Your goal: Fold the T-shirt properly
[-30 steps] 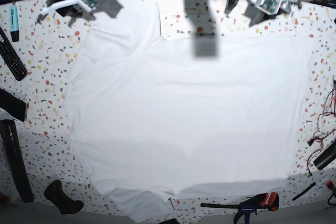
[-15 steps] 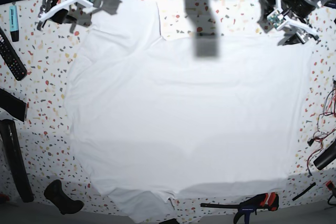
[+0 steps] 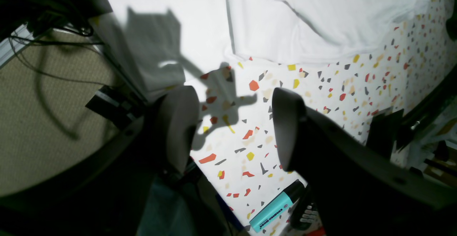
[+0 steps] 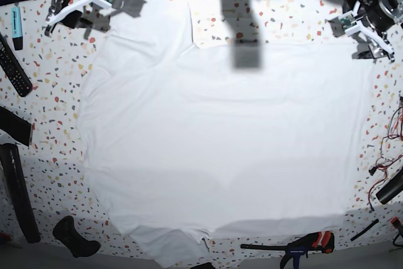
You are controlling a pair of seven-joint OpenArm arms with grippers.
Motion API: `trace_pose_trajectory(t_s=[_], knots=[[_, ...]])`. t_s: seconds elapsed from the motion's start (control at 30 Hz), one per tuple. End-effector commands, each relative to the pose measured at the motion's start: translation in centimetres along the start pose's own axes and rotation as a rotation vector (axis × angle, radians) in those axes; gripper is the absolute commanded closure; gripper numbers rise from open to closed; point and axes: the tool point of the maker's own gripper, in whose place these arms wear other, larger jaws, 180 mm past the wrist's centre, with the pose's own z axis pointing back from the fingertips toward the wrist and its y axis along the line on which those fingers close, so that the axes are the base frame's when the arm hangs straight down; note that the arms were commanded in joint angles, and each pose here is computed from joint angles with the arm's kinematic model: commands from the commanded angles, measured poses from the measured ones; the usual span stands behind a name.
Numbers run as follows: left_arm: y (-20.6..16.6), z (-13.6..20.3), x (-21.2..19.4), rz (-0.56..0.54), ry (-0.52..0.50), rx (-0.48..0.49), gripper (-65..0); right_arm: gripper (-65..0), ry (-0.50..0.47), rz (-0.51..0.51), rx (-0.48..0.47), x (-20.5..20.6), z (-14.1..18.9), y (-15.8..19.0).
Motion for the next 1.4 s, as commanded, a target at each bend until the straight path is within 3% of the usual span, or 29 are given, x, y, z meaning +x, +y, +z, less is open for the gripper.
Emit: trace_pose_trajectory(t_s=[0.0,0.13,0.47,0.77,0.93,1.1,1.17,1.33,1.37], knots=[[0.6,0.1,-0.6,-0.031,0.021,0.012,-44.6,-35.6,-0.022,0.010,-0.011,0.6,0.3,-0.3],[0.3,0.0,-1.4,-0.028,0.039,0.002,-44.6,-35.6,-0.022,0.010,-0.011,0.6,0.3,-0.3],[3.4,-1.2,-1.2,-0.024,0.018,0.072,-44.6,-35.6,-0.049,0.010,-0.011,1.0,0.3,-0.3],[2.1,-1.7,-3.1,-0.004,0.024,0.037,-44.4,-35.6,-0.069,0.007,-0.009,1.4,0.3,-0.3],[3.8,-1.6,-3.6,0.002,0.036,0.142,-44.4,-35.6,-0.069,0.007,-0.009,1.4,0.3,-0.3],[3.9,-1.6,-3.0,0.000,0.001,0.143,-43.6,-35.6,-0.070,0.007,-0.009,1.4,0.3,-0.3],[3.9,-1.6,-2.6,-0.001,-0.021,0.142,-36.4,-35.6,-0.077,0.007,-0.009,1.5,0.4,-0.3],[3.9,-1.6,-2.4,0.001,-0.030,0.142,-3.1,-35.6,-0.078,0.007,-0.009,1.6,0.4,-0.3],[3.9,-1.6,-2.1,-0.001,-0.046,0.142,0.0,-35.6,-0.080,0.007,-0.009,1.6,0.4,-0.3]])
